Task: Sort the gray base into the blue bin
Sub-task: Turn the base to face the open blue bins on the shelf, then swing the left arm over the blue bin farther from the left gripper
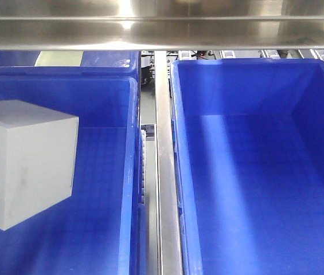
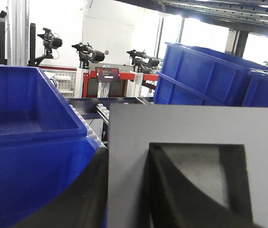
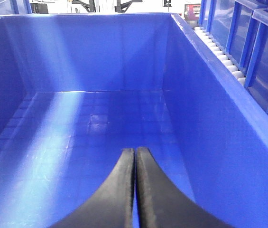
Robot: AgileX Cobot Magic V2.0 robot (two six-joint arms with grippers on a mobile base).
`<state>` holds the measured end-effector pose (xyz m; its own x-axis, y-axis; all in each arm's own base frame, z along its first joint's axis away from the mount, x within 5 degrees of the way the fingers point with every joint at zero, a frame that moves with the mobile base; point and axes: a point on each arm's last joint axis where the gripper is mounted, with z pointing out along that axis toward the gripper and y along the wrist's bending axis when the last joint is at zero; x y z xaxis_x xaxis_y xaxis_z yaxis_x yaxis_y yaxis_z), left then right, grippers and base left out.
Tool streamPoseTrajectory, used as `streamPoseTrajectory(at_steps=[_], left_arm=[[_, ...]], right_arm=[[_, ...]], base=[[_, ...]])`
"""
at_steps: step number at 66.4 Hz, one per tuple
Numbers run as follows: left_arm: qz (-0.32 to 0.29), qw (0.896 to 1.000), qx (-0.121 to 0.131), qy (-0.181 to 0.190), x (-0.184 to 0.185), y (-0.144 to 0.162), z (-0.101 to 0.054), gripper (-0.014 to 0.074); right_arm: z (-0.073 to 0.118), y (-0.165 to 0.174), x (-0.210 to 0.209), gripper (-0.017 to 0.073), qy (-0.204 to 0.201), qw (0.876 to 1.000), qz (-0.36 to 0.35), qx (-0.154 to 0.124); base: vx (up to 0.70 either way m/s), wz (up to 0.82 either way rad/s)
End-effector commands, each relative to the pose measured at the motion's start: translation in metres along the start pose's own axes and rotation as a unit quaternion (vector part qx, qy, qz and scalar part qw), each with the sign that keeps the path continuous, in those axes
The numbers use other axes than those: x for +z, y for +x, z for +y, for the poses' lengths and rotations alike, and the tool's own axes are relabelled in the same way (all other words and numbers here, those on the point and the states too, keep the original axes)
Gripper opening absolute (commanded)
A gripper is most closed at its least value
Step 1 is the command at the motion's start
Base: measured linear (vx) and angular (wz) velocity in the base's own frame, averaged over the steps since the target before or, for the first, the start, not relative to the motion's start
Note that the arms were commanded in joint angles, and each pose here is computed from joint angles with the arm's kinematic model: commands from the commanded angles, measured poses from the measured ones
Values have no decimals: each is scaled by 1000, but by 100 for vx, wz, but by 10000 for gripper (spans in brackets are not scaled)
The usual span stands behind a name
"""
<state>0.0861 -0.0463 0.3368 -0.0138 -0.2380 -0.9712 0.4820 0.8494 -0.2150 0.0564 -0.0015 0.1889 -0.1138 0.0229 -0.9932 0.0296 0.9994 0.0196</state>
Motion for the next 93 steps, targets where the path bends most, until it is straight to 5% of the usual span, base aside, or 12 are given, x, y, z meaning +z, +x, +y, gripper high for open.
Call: streamPoseTrajectory(at_steps=[1,12,27,36,53,64,76,93], left_arm=[[-76,997,-9,7,-1,-23,-3,-6],[-11,1000,-4,15,13,-22,-8,-6],[38,994,52,83,56,-22,-33,-6],[57,987,48,139,91,-9,-62,-6],[44,970,38,237,151,14,-145,-6],[103,965,48,238,205,40,-178,-6],[212,943,73,247,249,66,-208,-6],[304,916,95,246,288,119,-228,3]], right_arm=[[0,0,2,-5,2,1000,-4,-10],[0,0,2,-5,2,1000,-4,-10],[0,0,2,-5,2,1000,-4,-10],[0,0,2,-5,2,1000,-4,-10],[0,0,2,-5,2,1000,-4,-10],[0,0,2,-5,2,1000,-4,-10],[0,0,2,-5,2,1000,-4,-10],[0,0,2,-5,2,1000,-4,-10]], base=[[0,0],[0,0],[0,0],[0,0],[0,0],[0,0],[0,0],[0,0]])
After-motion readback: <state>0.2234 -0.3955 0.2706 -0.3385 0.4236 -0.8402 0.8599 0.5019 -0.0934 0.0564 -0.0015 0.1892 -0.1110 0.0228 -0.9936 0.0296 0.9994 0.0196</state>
